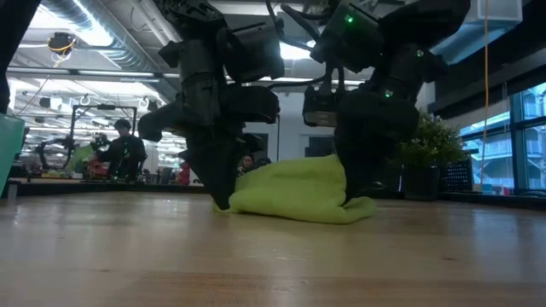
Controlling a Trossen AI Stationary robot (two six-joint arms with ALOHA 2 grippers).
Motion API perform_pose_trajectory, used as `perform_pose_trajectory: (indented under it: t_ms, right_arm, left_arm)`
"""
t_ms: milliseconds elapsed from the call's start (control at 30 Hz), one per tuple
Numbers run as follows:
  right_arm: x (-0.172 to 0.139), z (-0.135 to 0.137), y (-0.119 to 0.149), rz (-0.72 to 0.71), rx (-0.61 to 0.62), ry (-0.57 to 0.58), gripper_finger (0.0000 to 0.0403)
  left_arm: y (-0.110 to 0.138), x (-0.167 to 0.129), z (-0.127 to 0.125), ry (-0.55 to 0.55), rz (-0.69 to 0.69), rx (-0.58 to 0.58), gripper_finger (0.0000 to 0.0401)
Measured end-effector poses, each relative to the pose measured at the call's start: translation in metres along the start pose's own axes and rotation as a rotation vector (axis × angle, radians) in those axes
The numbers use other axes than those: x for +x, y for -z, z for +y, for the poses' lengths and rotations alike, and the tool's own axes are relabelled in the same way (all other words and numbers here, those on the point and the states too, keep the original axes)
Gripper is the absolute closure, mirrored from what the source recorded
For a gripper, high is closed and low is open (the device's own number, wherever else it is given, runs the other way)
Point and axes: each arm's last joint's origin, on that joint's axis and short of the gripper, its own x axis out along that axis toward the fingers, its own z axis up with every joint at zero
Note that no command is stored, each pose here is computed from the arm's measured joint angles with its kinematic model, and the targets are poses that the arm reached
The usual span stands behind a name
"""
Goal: Roll microfiber towels into tight, uniform cylinder then place into a basket
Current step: Roll the yellow green microfiber towel
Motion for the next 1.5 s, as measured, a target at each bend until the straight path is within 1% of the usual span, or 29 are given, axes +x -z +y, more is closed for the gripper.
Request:
perform_pose_trajectory:
  t_ms: [133, 333, 400, 467, 533, 767, 867, 933, 1067, 1167, 1300, 1400, 1500]
  right_arm:
    - [0.001, 0.0, 0.001, 0.008, 0.002, 0.002, 0.0389]
    - [0.001, -0.001, 0.001, 0.012, 0.001, 0.005, 0.0397]
    - [0.001, -0.001, 0.001, 0.011, 0.001, 0.008, 0.0398]
    - [0.001, -0.001, 0.001, 0.011, 0.002, 0.008, 0.0398]
    - [0.001, -0.001, 0.001, 0.01, 0.001, 0.007, 0.0399]
    - [0.001, -0.001, 0.002, 0.011, 0.002, 0.008, 0.0399]
    - [0.001, -0.001, 0.002, 0.011, 0.002, 0.008, 0.0399]
    - [0.002, -0.001, 0.002, 0.012, 0.002, 0.008, 0.0399]
    - [0.002, -0.001, 0.002, 0.014, 0.002, 0.003, 0.04]
    - [0.002, -0.001, 0.002, 0.014, 0.002, 0.001, 0.04]
    - [0.002, -0.001, 0.002, 0.015, 0.003, 0.0, 0.04]
    - [0.002, -0.001, 0.002, 0.015, 0.003, -0.002, 0.04]
    - [0.002, -0.001, 0.002, 0.015, 0.003, -0.002, 0.0399]
  left_arm:
    - [0.0, -0.001, 0.0, 0.0, 0.0, -0.008, 0.0392]
    - [0.001, -0.005, -0.008, 0.007, 0.027, 0.004, 0.0373]
    - [0.0, -0.004, -0.009, -0.011, 0.028, -0.016, 0.0368]
    - [0.0, -0.004, -0.009, -0.065, 0.036, -0.06, 0.0362]
    - [0.0, -0.004, -0.01, -0.104, 0.043, -0.078, 0.0355]
    - [-0.001, -0.004, -0.014, -0.11, 0.044, -0.067, 0.0317]
    - [-0.002, -0.004, -0.016, -0.109, 0.047, -0.061, 0.0312]
    - [0.0, -0.01, -0.018, -0.104, 0.061, -0.082, 0.0314]
    - [0.002, -0.026, -0.02, -0.101, 0.054, -0.084, 0.0314]
    - [0.001, -0.044, -0.022, -0.109, 0.013, -0.084, 0.0312]
    - [-0.005, -0.065, -0.02, -0.145, -0.109, -0.079, 0.0312]
    - [-0.015, -0.069, -0.012, -0.184, -0.222, -0.084, 0.0312]
    - [-0.022, -0.059, -0.005, -0.207, -0.273, -0.067, 0.0312]
